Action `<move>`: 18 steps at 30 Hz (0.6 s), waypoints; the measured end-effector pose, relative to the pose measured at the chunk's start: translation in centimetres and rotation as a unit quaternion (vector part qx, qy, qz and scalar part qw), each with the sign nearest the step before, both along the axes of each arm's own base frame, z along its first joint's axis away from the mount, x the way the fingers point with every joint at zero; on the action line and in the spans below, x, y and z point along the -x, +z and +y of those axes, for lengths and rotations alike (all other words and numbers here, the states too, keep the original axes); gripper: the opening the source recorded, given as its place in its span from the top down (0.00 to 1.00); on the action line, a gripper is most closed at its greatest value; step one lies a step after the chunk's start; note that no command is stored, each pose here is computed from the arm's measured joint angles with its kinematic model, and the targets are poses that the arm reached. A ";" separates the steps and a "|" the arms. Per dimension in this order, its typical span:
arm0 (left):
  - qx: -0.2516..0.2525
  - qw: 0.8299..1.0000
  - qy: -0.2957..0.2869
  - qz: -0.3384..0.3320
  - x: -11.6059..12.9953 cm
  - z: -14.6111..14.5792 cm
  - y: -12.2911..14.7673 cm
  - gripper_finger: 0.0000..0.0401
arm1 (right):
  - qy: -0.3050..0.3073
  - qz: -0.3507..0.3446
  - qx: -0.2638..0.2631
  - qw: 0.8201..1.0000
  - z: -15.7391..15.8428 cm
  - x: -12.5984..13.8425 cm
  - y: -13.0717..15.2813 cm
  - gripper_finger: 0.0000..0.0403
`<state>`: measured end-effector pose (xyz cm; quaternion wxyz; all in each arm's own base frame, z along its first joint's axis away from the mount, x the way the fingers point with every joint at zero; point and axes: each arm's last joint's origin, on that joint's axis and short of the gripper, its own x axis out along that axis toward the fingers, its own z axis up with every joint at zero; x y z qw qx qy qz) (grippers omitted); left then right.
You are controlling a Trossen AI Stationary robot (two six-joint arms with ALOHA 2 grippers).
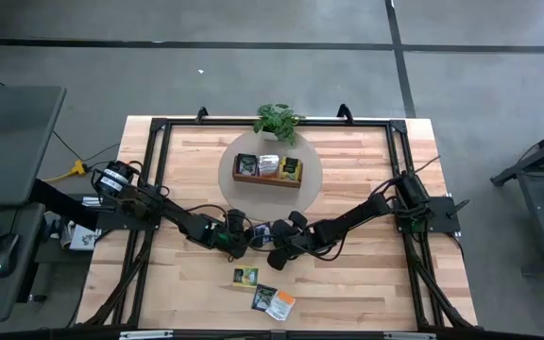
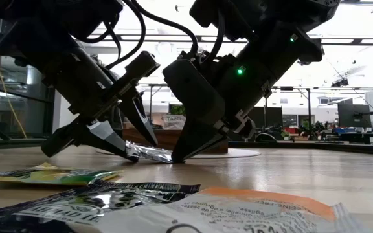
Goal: Pick & Place Tea
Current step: Put the top purple tea bag into the left section of the wooden organizer
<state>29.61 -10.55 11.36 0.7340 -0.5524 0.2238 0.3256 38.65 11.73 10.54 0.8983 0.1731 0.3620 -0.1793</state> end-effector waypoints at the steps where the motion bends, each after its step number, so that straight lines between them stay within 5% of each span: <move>1: -0.001 1.000 -0.003 0.001 0.0 0.0 0.0 0.59 | 0.000 0.000 0.000 1.000 0.0 0.0 0.0 1.00; 9: -0.001 1.000 -0.008 0.002 0.0 0.0 0.0 0.64 | 0.000 -0.001 0.000 1.000 0.0 0.0 0.0 1.00; 18: -0.001 1.000 -0.024 0.007 -0.1 -0.1 0.0 0.96 | 0.000 -0.001 0.000 1.000 0.0 0.0 0.1 1.00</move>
